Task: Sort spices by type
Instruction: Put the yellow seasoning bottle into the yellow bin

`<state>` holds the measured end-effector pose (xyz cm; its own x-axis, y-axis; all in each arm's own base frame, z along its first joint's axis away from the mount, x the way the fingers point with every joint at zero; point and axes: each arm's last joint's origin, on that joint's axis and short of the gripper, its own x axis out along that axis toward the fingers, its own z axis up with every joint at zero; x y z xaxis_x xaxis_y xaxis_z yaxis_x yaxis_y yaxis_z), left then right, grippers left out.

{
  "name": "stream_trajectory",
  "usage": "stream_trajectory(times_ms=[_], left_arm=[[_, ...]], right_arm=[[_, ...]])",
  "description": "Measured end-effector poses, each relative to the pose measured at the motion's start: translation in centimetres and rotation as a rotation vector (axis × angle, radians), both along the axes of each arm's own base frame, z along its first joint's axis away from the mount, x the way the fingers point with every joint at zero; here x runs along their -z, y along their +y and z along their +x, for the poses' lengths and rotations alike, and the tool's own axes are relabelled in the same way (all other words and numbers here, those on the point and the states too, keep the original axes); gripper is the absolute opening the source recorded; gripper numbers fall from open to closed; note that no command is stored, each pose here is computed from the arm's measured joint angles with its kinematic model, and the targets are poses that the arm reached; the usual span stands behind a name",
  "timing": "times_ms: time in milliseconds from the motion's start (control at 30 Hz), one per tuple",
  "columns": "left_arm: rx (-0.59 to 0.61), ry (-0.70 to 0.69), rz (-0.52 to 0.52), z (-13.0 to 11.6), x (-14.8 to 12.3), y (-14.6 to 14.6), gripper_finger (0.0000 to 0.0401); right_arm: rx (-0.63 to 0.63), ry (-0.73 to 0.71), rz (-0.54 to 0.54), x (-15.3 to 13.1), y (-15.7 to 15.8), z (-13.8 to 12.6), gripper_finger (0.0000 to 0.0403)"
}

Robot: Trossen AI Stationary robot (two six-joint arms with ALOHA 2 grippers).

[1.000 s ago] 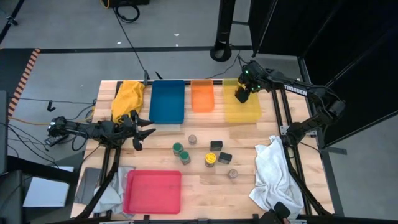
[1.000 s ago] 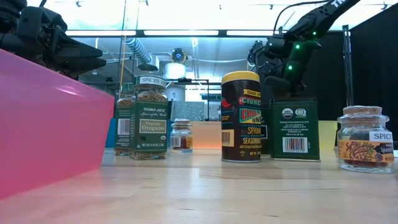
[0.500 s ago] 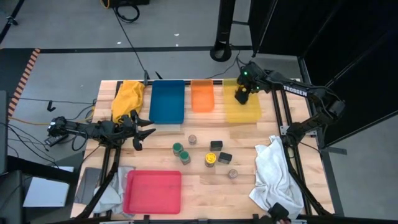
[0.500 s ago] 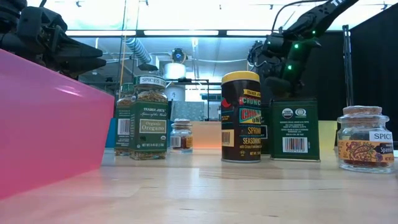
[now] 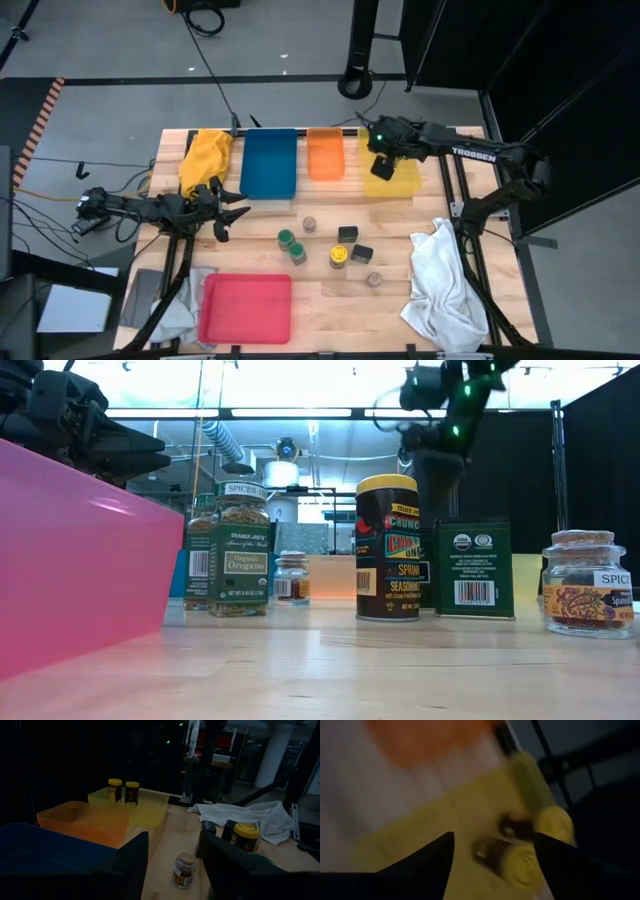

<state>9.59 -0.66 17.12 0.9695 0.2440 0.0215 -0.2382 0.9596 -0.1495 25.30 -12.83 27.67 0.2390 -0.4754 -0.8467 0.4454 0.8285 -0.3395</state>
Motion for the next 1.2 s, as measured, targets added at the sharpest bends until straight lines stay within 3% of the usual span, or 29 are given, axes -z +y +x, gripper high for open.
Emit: stream_trajectory(times_ms=[67, 267, 367, 467, 633, 900, 1200], left_arm=[[0.0, -0.001, -0.002, 0.0, 0.0, 0.0, 0.0184], [0.0, -0.001, -0.003, 0.0, 0.0, 0.0, 0.0184], [0.0, -0.001, -0.003, 0.0, 0.0, 0.0, 0.0184], [0.0, -0.001, -0.003, 0.0, 0.0, 0.0, 0.0184], [0.0, -0.001, -0.004, 0.0, 0.0, 0.0, 0.0184], [0.003, 0.0, -0.021, 0.0, 0.1, 0.0, 0.0184], [0.001, 0.014, -0.019, 0.1, 0.2, 0.0, 0.0184]], right_arm=[[-0.083, -0.068, 0.041, -0.8, 1.8, 1.2, 0.0281], [-0.427, -0.271, 0.302, -1.7, 8.4, 4.1, 0.028], [-0.543, -0.315, 0.33, -2.0, 11.9, 4.9, 0.0281], [-0.633, -0.352, 0.288, -2.4, 15.1, 5.2, 0.0281], [-0.694, -0.389, 0.175, -2.6, 18.9, 5.5, 0.0288], [-0.794, -0.438, 0.193, -0.1, 23.2, 7.9, 0.0304], [-0.738, -0.284, 0.188, 5.2, 23.4, 10.2, 0.0309]])
